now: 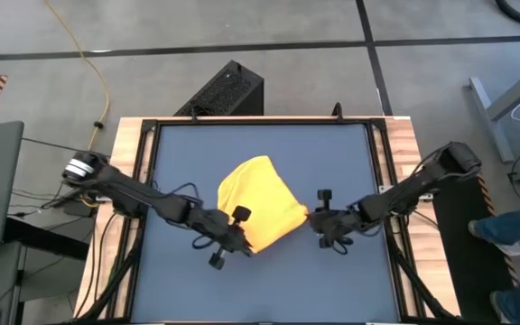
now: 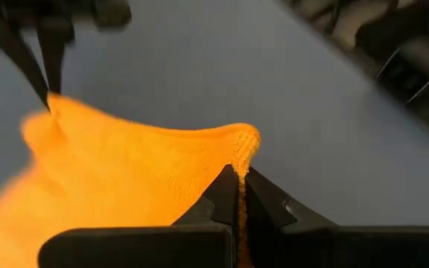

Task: Roll towel into tight, uniform cylinder
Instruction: Roll the orange towel

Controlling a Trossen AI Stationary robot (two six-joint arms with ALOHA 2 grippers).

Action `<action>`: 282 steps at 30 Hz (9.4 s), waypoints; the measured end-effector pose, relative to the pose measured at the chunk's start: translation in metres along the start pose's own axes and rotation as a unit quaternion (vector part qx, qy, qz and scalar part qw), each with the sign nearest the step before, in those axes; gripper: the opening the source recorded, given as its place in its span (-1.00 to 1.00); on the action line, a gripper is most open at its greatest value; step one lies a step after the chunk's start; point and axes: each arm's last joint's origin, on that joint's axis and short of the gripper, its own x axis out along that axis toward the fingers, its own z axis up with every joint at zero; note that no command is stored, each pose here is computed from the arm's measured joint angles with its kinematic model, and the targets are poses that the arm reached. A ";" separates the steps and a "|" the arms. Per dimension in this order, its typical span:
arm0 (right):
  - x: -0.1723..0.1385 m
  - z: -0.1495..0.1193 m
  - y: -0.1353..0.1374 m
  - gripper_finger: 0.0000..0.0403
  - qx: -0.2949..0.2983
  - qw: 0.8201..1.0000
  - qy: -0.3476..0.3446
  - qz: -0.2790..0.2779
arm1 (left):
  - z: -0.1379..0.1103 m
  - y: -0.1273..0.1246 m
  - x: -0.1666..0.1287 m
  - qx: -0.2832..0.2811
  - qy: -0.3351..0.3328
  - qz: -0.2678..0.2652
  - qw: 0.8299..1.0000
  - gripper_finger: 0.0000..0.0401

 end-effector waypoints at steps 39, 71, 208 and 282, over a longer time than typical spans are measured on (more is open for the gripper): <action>-0.129 0.145 -0.161 -0.95 0.065 0.934 -0.175 -0.305 | 0.063 0.088 -0.174 0.057 -0.132 0.395 0.907 -1.00; -0.002 0.066 0.026 -0.44 0.148 0.977 0.041 0.145 | -0.087 -0.053 -0.040 -0.190 0.084 -0.069 0.976 -1.00; -0.009 -0.026 0.072 -0.03 0.217 0.959 0.151 0.105 | -0.054 -0.018 0.083 -0.014 0.337 -0.223 0.915 -1.00; -0.067 0.144 -0.163 -0.97 -0.106 0.955 0.238 -0.140 | 0.034 0.074 -0.244 -0.002 -0.038 0.161 0.986 -1.00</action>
